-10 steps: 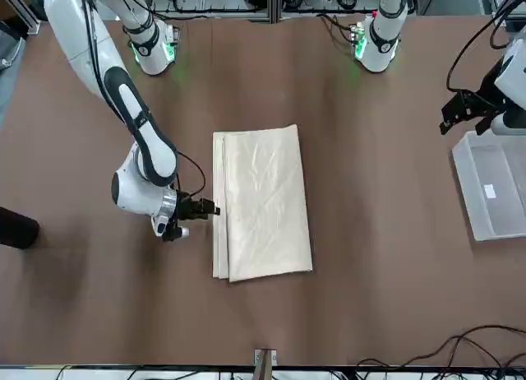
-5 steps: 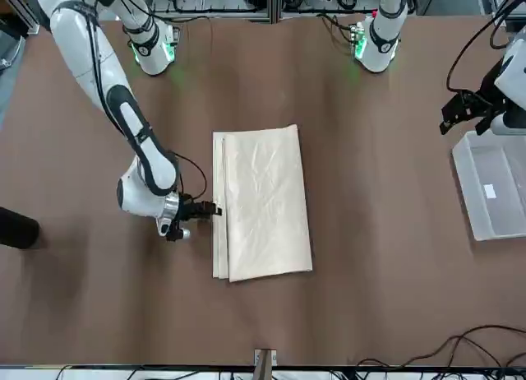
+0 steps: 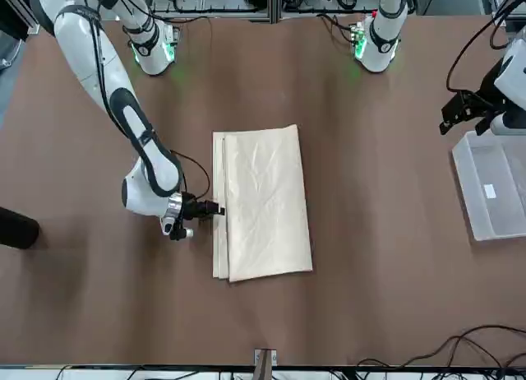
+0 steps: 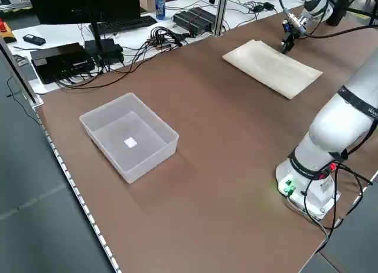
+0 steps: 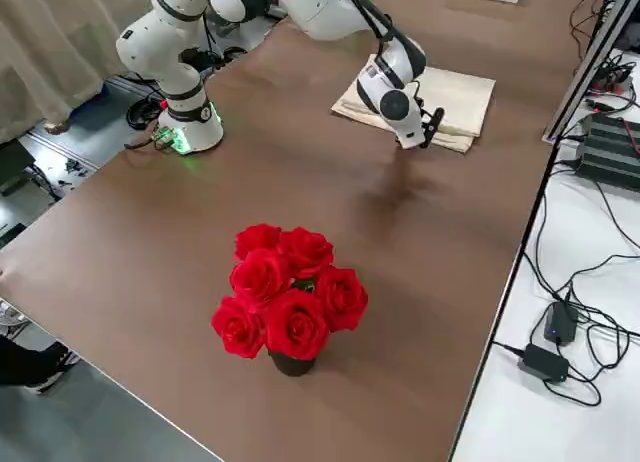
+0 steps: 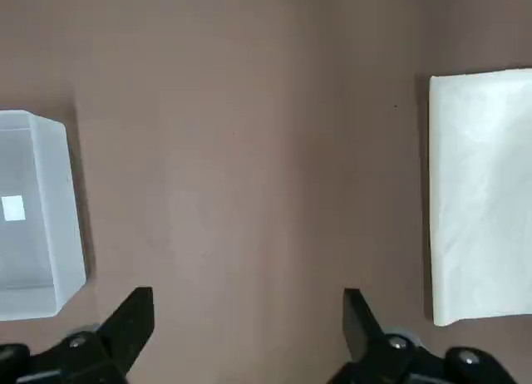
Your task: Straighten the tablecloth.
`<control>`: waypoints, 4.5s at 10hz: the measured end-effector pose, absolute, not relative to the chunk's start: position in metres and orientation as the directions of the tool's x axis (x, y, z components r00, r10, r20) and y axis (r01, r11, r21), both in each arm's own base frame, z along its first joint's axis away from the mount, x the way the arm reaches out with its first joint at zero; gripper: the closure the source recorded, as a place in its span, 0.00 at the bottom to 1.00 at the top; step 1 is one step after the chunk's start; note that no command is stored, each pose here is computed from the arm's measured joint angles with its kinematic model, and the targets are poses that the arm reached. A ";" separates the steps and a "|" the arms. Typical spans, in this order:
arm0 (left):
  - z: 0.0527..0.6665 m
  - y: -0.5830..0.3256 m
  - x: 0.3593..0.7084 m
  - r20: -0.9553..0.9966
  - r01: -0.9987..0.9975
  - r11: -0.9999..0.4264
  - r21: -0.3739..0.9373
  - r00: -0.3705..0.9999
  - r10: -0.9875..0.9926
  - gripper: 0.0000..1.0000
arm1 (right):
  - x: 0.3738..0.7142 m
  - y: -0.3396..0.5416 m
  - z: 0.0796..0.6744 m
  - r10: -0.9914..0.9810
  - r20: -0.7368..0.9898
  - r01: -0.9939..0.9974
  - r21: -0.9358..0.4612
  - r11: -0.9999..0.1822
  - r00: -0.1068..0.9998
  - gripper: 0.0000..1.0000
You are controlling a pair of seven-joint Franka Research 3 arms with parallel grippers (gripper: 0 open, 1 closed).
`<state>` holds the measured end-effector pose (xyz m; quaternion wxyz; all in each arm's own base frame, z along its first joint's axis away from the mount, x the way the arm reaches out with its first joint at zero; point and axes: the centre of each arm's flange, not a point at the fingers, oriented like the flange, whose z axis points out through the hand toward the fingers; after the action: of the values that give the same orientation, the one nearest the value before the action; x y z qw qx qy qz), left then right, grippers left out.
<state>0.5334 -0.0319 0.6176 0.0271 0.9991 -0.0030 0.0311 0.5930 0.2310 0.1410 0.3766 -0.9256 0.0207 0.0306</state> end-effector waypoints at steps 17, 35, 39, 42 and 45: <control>0.615 -0.037 0.537 0.062 -0.014 -0.998 0.054 0.998 -0.011 0.00 | 0.609 0.148 0.159 0.024 0.065 0.064 -0.744 -0.665 0.998 0.96; 0.611 -0.030 0.563 0.061 -0.011 -1.000 0.014 0.998 -0.010 0.00 | 0.535 -0.233 0.185 0.123 0.244 0.261 -0.694 -0.670 0.962 0.95; 0.610 -0.035 0.575 0.065 -0.020 -1.000 0.018 0.998 -0.019 0.00 | 0.545 -0.242 0.197 0.197 0.253 0.317 -0.642 -0.698 0.947 0.34; 0.613 -0.035 0.582 0.075 -0.021 -1.000 0.021 0.997 -0.019 0.00 | 0.552 -0.251 0.207 0.236 0.260 0.348 -0.604 -0.717 0.936 0.00; 0.613 -0.036 0.583 0.078 -0.023 -1.000 0.021 0.997 -0.021 0.00 | 0.557 -0.246 0.211 0.247 0.263 0.359 -0.608 -0.708 0.933 0.00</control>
<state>0.5830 -0.0360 0.6130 0.0109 0.9991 -0.0109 0.0389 0.5570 -0.2463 0.2111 0.3449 -0.9205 -0.1647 -0.0814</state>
